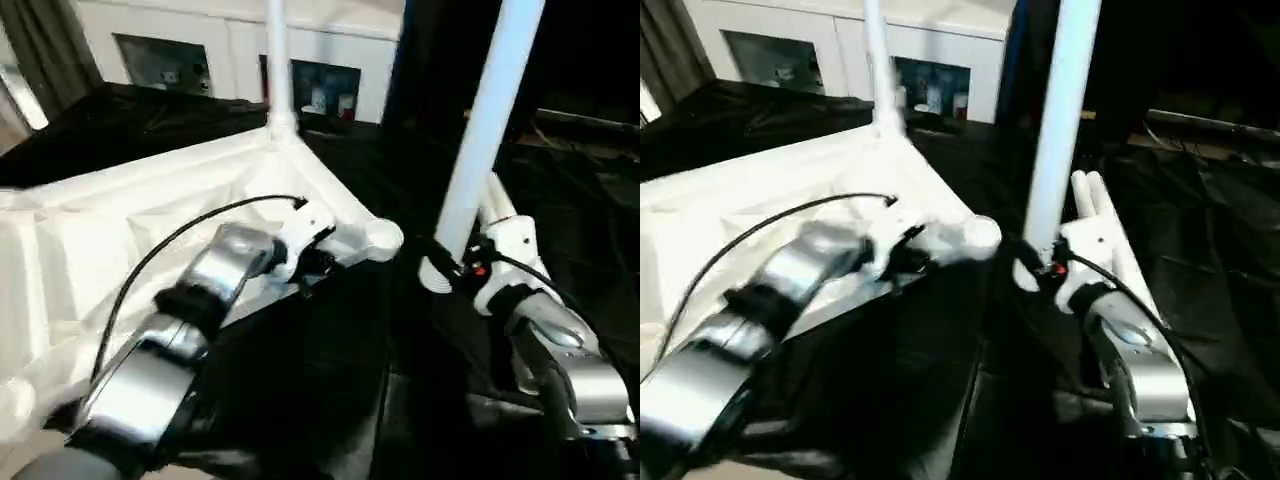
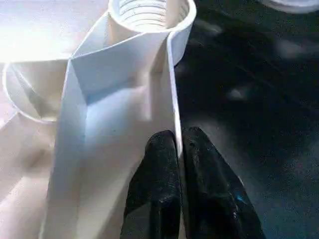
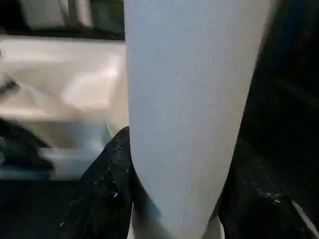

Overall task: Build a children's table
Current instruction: Insert table leg to table base

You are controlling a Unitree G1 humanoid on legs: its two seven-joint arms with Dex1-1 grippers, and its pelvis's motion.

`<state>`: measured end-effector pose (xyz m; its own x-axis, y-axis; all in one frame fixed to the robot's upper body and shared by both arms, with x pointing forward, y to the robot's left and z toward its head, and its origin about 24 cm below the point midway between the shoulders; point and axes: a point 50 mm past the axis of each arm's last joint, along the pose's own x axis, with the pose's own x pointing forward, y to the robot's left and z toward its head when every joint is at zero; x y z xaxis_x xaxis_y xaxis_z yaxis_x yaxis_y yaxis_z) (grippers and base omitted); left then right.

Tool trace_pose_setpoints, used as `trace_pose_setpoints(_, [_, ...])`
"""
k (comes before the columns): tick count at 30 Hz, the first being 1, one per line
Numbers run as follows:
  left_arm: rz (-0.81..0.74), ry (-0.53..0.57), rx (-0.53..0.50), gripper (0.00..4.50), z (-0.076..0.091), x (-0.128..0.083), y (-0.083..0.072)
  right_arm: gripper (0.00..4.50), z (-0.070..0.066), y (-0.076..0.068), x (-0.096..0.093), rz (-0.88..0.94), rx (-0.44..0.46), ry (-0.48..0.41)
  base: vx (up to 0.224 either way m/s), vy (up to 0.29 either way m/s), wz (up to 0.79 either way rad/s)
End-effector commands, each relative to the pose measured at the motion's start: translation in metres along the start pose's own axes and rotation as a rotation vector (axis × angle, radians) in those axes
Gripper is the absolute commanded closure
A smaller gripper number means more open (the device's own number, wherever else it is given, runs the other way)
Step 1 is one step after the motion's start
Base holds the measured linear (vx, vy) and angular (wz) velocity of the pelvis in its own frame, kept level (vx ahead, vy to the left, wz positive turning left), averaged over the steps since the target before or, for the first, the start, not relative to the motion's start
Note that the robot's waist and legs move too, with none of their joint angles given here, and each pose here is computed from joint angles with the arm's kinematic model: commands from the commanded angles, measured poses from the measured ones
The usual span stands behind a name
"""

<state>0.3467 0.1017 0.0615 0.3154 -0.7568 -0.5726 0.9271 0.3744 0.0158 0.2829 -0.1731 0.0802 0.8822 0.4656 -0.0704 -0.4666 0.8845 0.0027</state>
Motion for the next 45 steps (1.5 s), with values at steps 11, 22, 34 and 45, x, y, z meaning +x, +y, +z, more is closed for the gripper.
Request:
trace_pose_setpoints(11, [-0.158,-0.049,0.076,4.5,-0.034,-0.029,-0.032,2.64,0.008,0.027,0.015,0.276,0.057,-0.008,0.0,0.0,0.0])
trace_pose_setpoints(22, [-0.142,-0.075,0.064,4.5,-0.037,-0.034,-0.032,2.64,-0.001,0.025,0.022,0.269,0.08,0.063,0.0,0.0,0.0])
trace_pose_setpoints(34, [-0.136,0.114,0.126,4.5,-0.046,-0.035,-0.026,2.64,-0.015,0.032,0.03,0.308,0.092,0.164,0.0,0.0,0.0])
trace_pose_setpoints(45, [-0.184,0.141,0.134,4.5,-0.043,-0.037,-0.025,2.64,-0.018,0.032,0.035,0.294,0.143,0.164,0.0,0.0,0.0])
